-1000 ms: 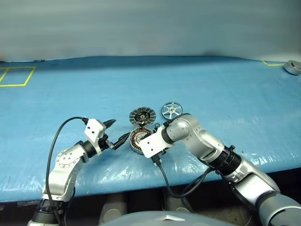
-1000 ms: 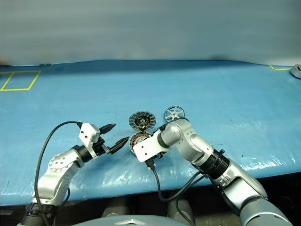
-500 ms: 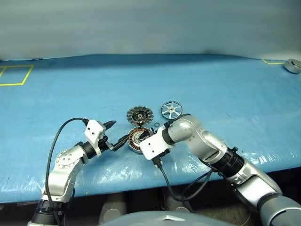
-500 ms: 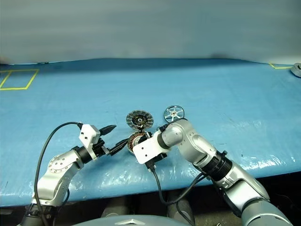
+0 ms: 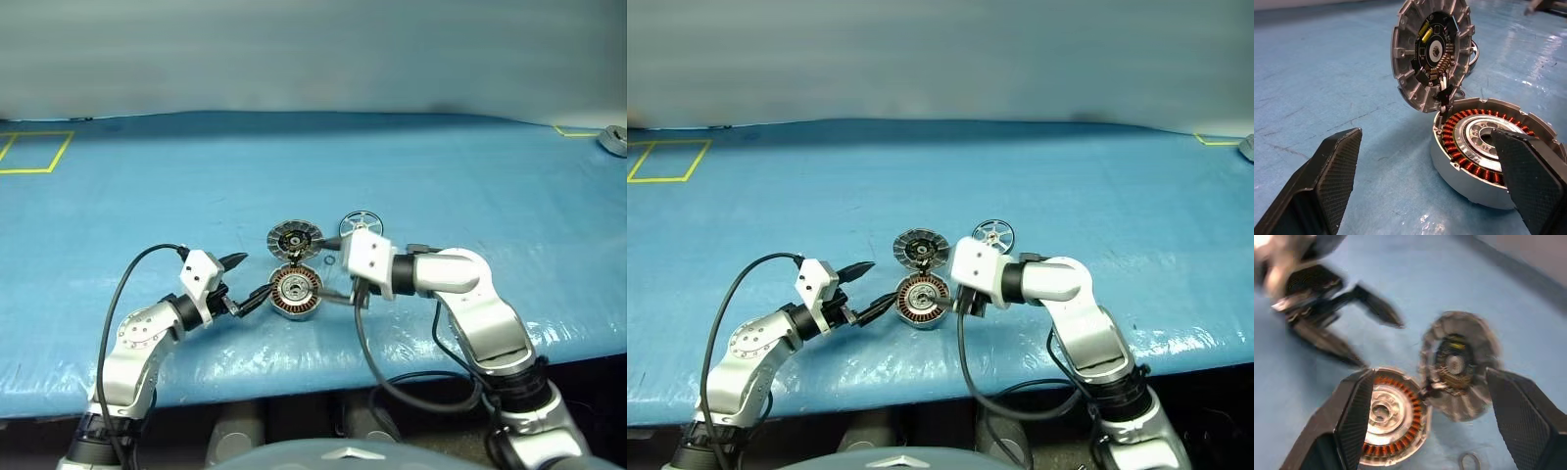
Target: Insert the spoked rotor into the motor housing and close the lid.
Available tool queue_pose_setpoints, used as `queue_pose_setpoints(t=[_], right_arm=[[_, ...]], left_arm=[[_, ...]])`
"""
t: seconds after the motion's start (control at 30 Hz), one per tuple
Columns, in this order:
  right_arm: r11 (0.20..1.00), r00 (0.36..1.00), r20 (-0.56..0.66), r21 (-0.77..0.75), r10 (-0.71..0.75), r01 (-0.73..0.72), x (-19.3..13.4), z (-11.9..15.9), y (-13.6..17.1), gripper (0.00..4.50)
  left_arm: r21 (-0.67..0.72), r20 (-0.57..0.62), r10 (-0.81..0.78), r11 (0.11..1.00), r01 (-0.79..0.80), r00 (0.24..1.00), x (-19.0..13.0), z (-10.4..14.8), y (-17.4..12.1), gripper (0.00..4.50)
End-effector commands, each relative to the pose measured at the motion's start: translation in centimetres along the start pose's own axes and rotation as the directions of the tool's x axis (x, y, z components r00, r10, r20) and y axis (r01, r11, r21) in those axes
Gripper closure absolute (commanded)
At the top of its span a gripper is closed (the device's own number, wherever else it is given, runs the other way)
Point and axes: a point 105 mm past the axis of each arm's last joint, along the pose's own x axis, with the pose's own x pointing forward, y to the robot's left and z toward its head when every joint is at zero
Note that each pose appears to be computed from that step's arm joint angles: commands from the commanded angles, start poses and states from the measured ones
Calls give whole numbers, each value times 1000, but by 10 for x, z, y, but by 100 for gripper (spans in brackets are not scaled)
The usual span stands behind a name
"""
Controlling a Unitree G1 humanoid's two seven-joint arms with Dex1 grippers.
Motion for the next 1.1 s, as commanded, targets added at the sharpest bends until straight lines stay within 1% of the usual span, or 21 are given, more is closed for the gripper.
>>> queue_pose_setpoints(t=[0.03,0.13,0.2,0.4,0.5,0.63,0.77,0.87,0.93,1.1], right_arm=[[967,977,45,154,-211,202,-25,-4,-20,71],[948,968,-1,199,-253,248,-29,-24,-15,71],[935,961,-49,220,-273,277,-27,-41,-12,71],[907,946,-117,272,-302,323,-11,-75,-5,71],[917,949,-150,253,-279,309,1,-90,1,71],[926,946,-172,218,-274,308,12,-100,1,71],[944,952,-161,166,-261,286,26,-96,1,71],[948,961,-124,176,-248,267,38,-88,3,71],[948,961,-122,172,-249,267,43,-88,2,71],[930,937,-148,147,-316,337,48,-96,-11,71]], left_arm=[[29,21,-27,999,27,999,3,10,-3,0],[38,14,-38,999,38,999,4,12,-2,0],[43,11,-46,998,46,999,5,12,-1,0],[52,10,-63,997,63,998,9,16,-1,0],[49,11,-78,996,78,997,11,19,-3,0],[48,-14,-141,989,142,990,10,19,-14,0],[50,-32,-174,983,175,984,5,17,-21,0],[58,-48,-197,978,199,979,4,15,-26,0],[58,-54,-216,974,219,975,4,13,-29,0],[50,-61,-266,962,269,962,5,13,-38,0]])
